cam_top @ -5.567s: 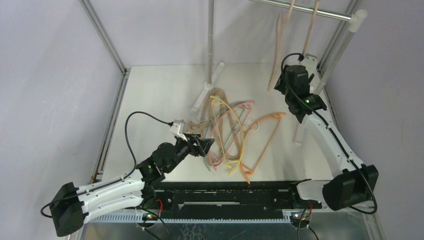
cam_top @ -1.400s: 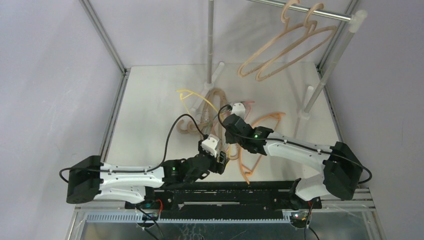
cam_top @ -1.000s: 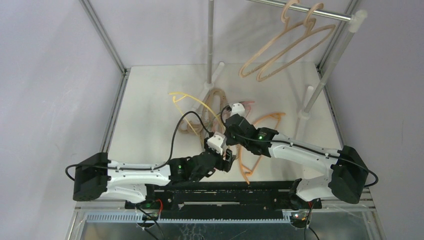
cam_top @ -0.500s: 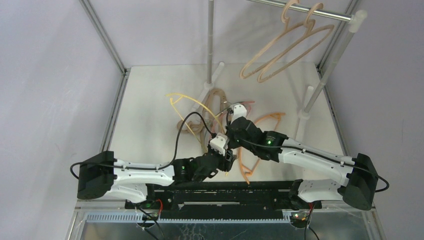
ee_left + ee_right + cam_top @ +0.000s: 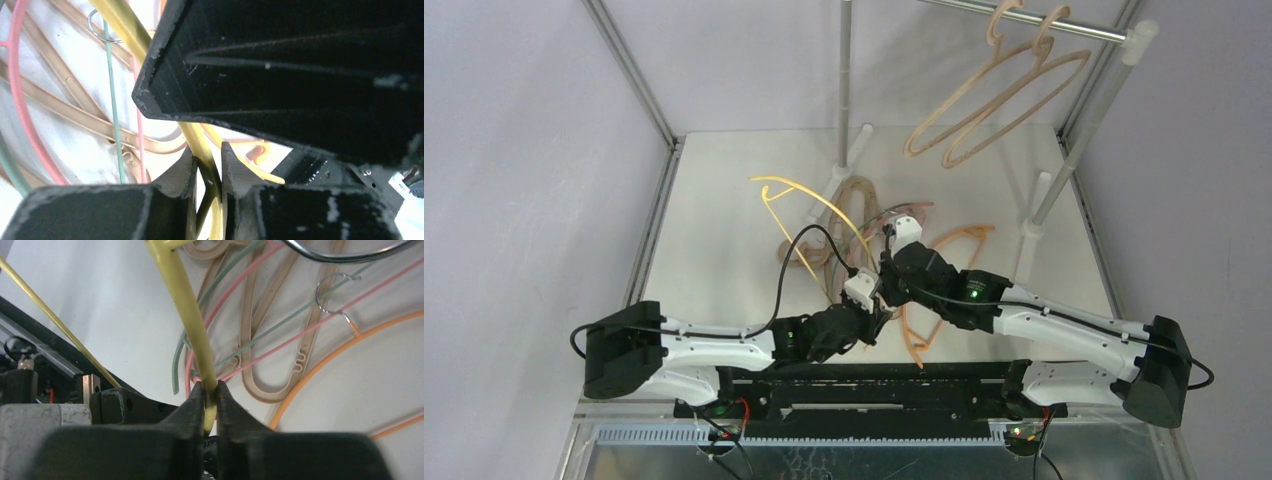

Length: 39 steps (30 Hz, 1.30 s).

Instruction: Organize the hangers

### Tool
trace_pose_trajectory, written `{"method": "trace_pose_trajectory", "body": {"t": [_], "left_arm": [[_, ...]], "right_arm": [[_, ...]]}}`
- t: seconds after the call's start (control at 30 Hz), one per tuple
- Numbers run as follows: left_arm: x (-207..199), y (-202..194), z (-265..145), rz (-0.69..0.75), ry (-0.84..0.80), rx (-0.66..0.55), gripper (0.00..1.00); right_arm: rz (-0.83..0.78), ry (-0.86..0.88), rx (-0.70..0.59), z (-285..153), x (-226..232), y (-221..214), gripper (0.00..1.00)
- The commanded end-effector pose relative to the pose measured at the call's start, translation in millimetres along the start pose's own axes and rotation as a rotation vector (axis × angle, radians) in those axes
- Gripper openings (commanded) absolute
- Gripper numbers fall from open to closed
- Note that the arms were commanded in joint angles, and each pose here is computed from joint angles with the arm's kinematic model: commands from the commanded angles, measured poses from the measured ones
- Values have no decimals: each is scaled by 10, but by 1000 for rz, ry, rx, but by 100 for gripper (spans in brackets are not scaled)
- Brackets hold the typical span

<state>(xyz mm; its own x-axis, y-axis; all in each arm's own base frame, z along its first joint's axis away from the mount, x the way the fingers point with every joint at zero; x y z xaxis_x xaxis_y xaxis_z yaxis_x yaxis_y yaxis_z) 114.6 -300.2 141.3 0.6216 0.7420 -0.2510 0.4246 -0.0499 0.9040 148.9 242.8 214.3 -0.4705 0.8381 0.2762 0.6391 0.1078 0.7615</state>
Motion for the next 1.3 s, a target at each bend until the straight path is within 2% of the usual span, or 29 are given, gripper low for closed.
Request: {"method": "trace_pose_trajectory", "body": {"t": [0.0, 0.13, 0.17, 0.23, 0.4, 0.53, 0.73, 1.1, 1.27], "left_arm": [[191, -148, -18, 67, 26, 52, 0], [168, -124, -127, 79, -29, 77, 0], [167, -120, -154, 82, -42, 82, 0], [171, -111, -208, 86, -57, 87, 0], [75, 12, -323, 81, -165, 69, 0], [-142, 168, -427, 62, -353, 51, 0], [-393, 239, -542, 61, -585, 58, 0], [-412, 209, -555, 43, -642, 41, 0], [-276, 275, -530, 27, -588, 9, 0]], "right_arm": [[77, 9, -108, -227, 55, 201, 26], [110, -165, -161, -333, -224, 186, 64], [123, -190, -178, -365, -284, 191, 71], [143, -183, -205, -431, -365, 202, 77], [165, 12, -222, -489, -379, 161, 74], [156, 123, -207, -456, -341, 32, 68], [132, 287, -236, -411, -231, -66, 64], [59, 475, -327, -576, -96, -92, 59], [76, 314, -325, -554, -274, -162, 58]]}}
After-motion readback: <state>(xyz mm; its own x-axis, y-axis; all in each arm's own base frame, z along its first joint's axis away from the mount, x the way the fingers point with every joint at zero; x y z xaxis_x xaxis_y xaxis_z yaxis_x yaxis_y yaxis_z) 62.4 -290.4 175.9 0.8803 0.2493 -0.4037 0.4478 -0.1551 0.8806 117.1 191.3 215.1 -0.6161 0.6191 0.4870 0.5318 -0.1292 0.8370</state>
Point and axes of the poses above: each gripper's point midway between its finger pads, its own z axis out along the fingers, its own x axis along the line the jaws close on, y = z × x, the point moved 7 cm from there along -z, back along the fingers, and after that the axes turned 1 degree about z, right-handed, at the moved point
